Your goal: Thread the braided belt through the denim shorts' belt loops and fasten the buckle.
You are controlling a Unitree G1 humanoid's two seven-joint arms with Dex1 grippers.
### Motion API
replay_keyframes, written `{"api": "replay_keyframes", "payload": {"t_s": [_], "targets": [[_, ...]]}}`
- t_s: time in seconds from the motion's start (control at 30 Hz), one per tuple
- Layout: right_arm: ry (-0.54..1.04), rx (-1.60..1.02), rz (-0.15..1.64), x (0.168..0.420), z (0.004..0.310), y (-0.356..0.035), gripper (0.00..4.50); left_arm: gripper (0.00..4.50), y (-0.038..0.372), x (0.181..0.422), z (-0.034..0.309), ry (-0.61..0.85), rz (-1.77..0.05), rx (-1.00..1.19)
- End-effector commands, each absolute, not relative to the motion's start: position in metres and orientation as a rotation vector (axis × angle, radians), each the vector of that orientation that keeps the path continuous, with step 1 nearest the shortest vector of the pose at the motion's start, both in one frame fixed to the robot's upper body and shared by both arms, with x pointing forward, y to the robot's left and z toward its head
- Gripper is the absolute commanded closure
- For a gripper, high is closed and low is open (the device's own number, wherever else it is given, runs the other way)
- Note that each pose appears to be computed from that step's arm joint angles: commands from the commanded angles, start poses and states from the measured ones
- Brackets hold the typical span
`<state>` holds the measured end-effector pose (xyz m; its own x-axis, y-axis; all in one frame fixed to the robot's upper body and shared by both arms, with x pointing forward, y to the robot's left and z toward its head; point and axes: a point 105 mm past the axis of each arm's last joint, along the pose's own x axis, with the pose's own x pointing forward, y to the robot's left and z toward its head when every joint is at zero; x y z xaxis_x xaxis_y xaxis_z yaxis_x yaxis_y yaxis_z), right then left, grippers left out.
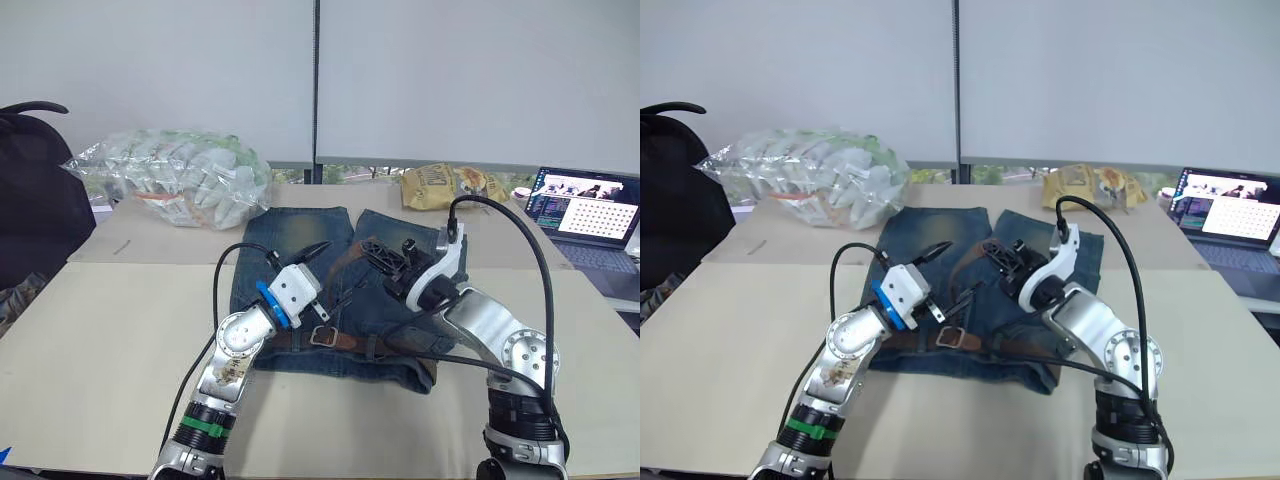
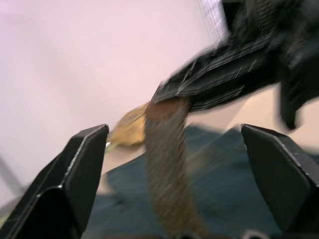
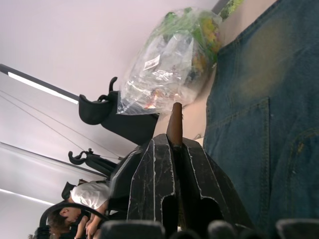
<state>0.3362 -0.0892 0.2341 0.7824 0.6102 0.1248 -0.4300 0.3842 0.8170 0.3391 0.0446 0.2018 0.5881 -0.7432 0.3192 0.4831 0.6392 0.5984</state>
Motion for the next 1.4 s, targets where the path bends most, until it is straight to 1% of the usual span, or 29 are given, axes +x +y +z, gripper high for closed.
{"api": "replay_keyframes", "payload": {"t_s": [0.03, 0.1, 0.17, 0.2, 0.27, 0.33, 0.37, 0.4, 0.47, 0.5, 0.6, 0.63, 0.7, 0.73, 0.8, 0.87, 0.9, 0.97, 1.07, 1.17, 1.37, 1.4], "targets": [[0.171, 0.968, 0.713, 0.331, 0.246, -0.084, 4.50, 1.15, 0.036, 0.336, 0.217, -0.695, -0.682, 0.594], [0.174, 0.965, 0.716, 0.330, 0.245, -0.082, 4.50, 1.90, 0.033, 0.338, 0.216, -0.694, -0.665, 0.626], [0.174, 0.961, 0.717, 0.329, 0.244, -0.082, 4.50, 2.55, 0.030, 0.340, 0.216, -0.699, -0.658, 0.657], [0.174, 0.960, 0.718, 0.328, 0.244, -0.082, 4.50, 2.96, 0.030, 0.341, 0.216, -0.699, -0.652, 0.668], [0.174, 0.958, 0.716, 0.327, 0.243, -0.082, 4.50, 3.55, 0.029, 0.344, 0.217, -0.698, -0.643, 0.684], [0.171, 0.950, 0.709, 0.327, 0.242, -0.083, 4.50, 4.30, 0.029, 0.346, 0.215, -0.691, -0.640, 0.697], [0.169, 0.946, 0.708, 0.327, 0.242, -0.084, 4.50, 4.48, 0.030, 0.347, 0.214, -0.684, -0.639, 0.697], [0.158, 0.921, 0.717, 0.325, 0.242, -0.084, 4.50, 4.48, 0.032, 0.348, 0.213, -0.674, -0.638, 0.696], [0.143, 0.885, 0.728, 0.322, 0.242, -0.086, 3.69, 4.50, 0.035, 0.349, 0.210, -0.662, -0.639, 0.698], [0.138, 0.875, 0.731, 0.322, 0.242, -0.086, 3.41, 4.50, 0.036, 0.349, 0.209, -0.659, -0.640, 0.700], [0.058, 0.630, 0.733, 0.321, 0.241, -0.097, 2.30, 4.50, 0.049, 0.351, 0.204, -0.617, -0.671, 0.709], [0.029, 0.512, 0.743, 0.319, 0.240, -0.099, 2.01, 4.50, 0.054, 0.353, 0.203, -0.598, -0.674, 0.715], [0.002, 0.361, 0.766, 0.317, 0.235, -0.099, 1.23, 4.50, 0.061, 0.356, 0.202, -0.569, -0.677, 0.708], [-0.005, 0.235, 0.791, 0.314, 0.228, -0.096, 0.96, 4.50, 0.065, 0.357, 0.200, -0.546, -0.690, 0.710], [0.032, 0.004, 0.836, 0.310, 0.207, -0.091, 0.96, 4.50, 0.074, 0.360, 0.197, -0.502, -0.710, 0.708], [0.068, -0.262, 0.861, 0.311, 0.185, -0.090, 0.96, 4.50, 0.083, 0.364, 0.193, -0.439, -0.736, 0.688], [0.076, -0.338, 0.884, 0.311, 0.179, -0.088, 0.96, 4.50, 0.086, 0.365, 0.192, -0.413, -0.749, 0.677], [0.080, -0.397, 0.936, 0.308, 0.171, -0.081, 0.96, 4.50, 0.090, 0.365, 0.188, -0.372, -0.781, 0.682], [0.114, -0.496, 1.024, 0.300, 0.152, -0.069, 0.96, 4.50, 0.096, 0.366, 0.183, -0.329, -0.809, 0.707], [0.143, -0.591, 0.993, 0.306, 0.135, -0.071, 0.96, 4.50, 0.100, 0.367, 0.182, -0.299, -0.819, 0.718], [0.195, -0.688, 0.980, 0.308, 0.118, -0.075, 0.96, 4.50, 0.103, 0.363, 0.174, -0.259, -0.868, 0.763], [0.192, -0.706, 0.977, 0.308, 0.117, -0.077, 1.46, 4.50, 0.102, 0.361, 0.173, -0.256, -0.881, 0.776]]}}
